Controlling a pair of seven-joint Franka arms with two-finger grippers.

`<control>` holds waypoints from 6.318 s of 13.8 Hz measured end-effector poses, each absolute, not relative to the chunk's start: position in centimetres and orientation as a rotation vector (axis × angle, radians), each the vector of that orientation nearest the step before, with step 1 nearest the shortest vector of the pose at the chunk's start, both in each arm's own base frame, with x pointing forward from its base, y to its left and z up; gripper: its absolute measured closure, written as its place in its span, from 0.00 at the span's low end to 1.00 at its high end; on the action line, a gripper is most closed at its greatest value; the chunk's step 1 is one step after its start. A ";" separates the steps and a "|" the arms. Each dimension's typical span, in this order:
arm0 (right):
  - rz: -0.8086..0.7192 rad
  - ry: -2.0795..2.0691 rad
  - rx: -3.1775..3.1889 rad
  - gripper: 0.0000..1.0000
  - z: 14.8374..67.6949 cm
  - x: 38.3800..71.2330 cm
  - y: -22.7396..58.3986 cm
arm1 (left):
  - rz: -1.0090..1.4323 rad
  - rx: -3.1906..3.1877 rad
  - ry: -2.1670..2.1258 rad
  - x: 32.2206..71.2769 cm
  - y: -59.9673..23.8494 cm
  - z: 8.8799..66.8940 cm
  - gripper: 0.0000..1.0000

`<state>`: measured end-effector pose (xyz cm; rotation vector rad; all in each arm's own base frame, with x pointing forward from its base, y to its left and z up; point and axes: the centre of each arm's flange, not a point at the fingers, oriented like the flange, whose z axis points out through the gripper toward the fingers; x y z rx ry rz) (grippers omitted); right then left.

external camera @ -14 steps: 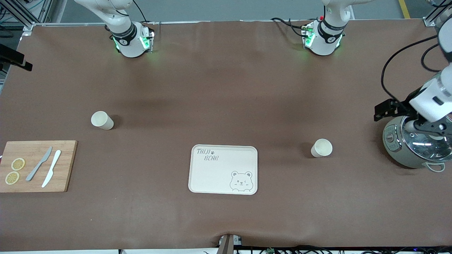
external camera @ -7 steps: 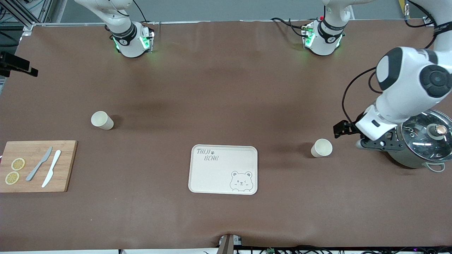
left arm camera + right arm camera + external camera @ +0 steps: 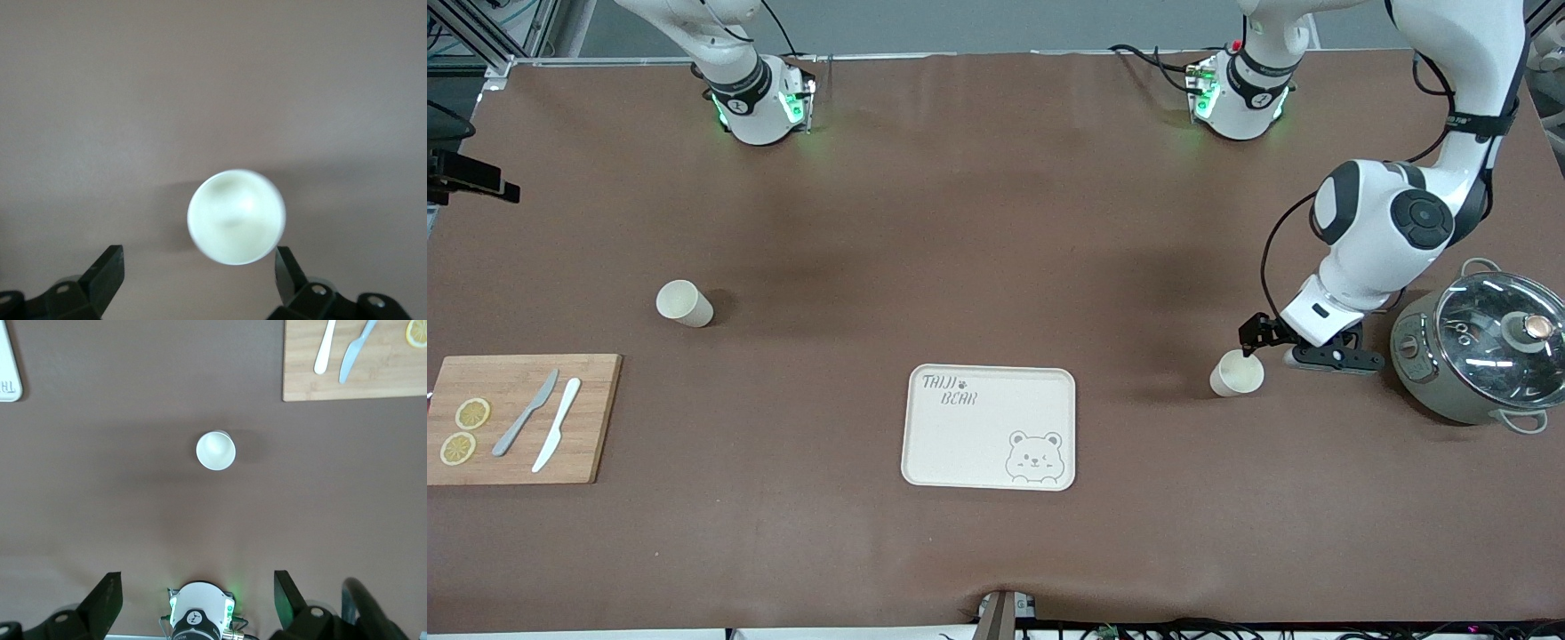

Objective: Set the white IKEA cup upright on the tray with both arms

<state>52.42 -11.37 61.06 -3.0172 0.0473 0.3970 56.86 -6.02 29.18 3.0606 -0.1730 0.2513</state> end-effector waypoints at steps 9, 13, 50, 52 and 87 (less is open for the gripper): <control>0.362 0.082 -3.076 0.00 47.1 55.2 -14.1 | 0.206 3.037 -0.167 57.5 -4.8 24.2 0.37; 0.282 0.076 -3.096 0.00 39.4 54.2 -13.8 | 0.221 3.031 -0.170 58.2 -5.1 24.3 0.37; 0.229 -0.020 -3.108 0.98 24.3 49.3 -9.9 | 0.228 2.884 0.118 64.9 -24.7 29.8 0.96; 0.257 -0.049 -3.103 0.98 25.6 50.4 -9.2 | 0.213 2.845 0.204 65.5 -29.6 30.4 0.96; 0.141 0.876 -2.835 0.98 24.6 64.8 35.8 | 0.107 3.235 0.203 64.6 -5.5 57.6 0.00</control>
